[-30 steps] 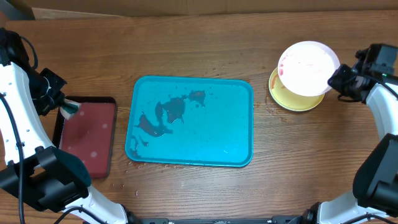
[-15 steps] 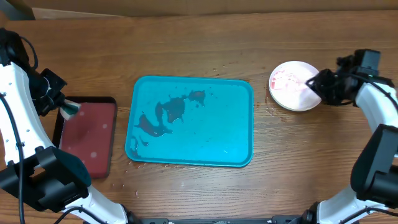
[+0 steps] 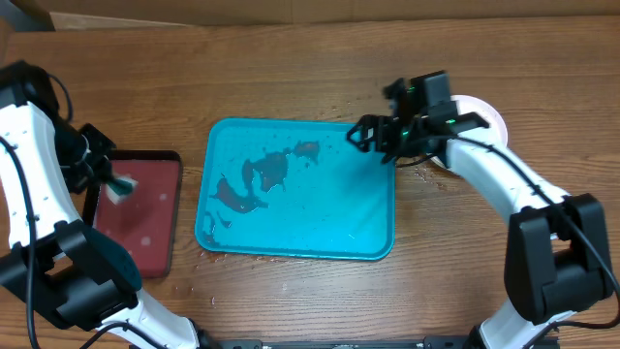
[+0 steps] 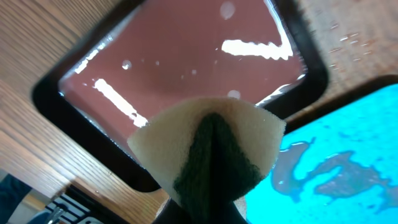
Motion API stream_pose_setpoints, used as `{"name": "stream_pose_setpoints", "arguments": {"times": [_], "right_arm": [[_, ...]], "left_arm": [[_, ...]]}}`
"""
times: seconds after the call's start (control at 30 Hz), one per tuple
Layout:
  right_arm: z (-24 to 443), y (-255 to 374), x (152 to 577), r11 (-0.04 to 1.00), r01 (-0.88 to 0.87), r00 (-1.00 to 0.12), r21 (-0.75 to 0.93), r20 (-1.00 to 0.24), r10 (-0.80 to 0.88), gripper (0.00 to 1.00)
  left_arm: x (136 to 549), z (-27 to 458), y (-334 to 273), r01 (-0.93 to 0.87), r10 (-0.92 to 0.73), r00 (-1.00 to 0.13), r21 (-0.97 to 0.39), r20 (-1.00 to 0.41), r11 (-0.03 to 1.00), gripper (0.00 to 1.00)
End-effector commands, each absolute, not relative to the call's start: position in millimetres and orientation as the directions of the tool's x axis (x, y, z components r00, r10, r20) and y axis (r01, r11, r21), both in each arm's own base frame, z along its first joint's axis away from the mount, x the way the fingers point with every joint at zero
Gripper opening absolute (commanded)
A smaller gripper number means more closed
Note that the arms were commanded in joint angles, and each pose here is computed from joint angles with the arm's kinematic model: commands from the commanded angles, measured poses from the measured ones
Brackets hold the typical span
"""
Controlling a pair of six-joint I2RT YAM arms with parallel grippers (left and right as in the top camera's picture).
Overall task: Clean dirty plates on tray and stack at the side
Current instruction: 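Drop the sponge into the red tray with the left gripper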
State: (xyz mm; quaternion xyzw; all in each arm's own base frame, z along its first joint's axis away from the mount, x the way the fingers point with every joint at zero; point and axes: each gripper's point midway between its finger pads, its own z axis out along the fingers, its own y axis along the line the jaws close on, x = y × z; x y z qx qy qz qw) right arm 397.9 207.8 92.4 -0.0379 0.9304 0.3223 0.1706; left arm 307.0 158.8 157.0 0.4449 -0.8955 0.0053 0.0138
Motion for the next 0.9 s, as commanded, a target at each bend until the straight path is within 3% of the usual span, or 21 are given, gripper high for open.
{"name": "stream_pose_setpoints", "arguments": {"times": [0.0, 0.2, 0.57, 0.7, 0.8, 0.87], "right_arm": [[92, 213, 397, 0.799, -0.193, -0.935, 0.570, -0.354, 0.026, 0.94], [91, 211, 395, 0.800, -0.182, -0.939, 0.571, -0.344, 0.032, 1.00], [103, 223, 387, 0.747, -0.213, -0.943, 0.630, -0.332, 0.010, 1.00], [121, 223, 386, 0.739, -0.238, -0.930, 0.630, -0.368, 0.014, 1.00], [139, 222, 384, 0.732, -0.261, -0.916, 0.629, -0.400, 0.018, 1.00], [155, 221, 381, 0.727, -0.283, -0.902, 0.626, -0.431, 0.019, 1.00]], "left_arm": [[300, 135, 153, -0.789, -0.786, -0.612, 0.007, 0.084, 0.615, 0.05], [297, 103, 150, -0.790, -0.787, -0.609, 0.007, 0.101, 0.612, 0.04], [279, 47, 159, -0.828, -0.826, -0.555, 0.026, 0.100, 0.560, 0.07], [281, 46, 163, -0.831, -0.829, -0.552, 0.025, 0.087, 0.556, 0.39], [284, 46, 165, -0.831, -0.830, -0.554, 0.018, 0.072, 0.556, 0.72], [287, 47, 166, -0.831, -0.830, -0.554, 0.013, 0.062, 0.556, 0.78]]}}
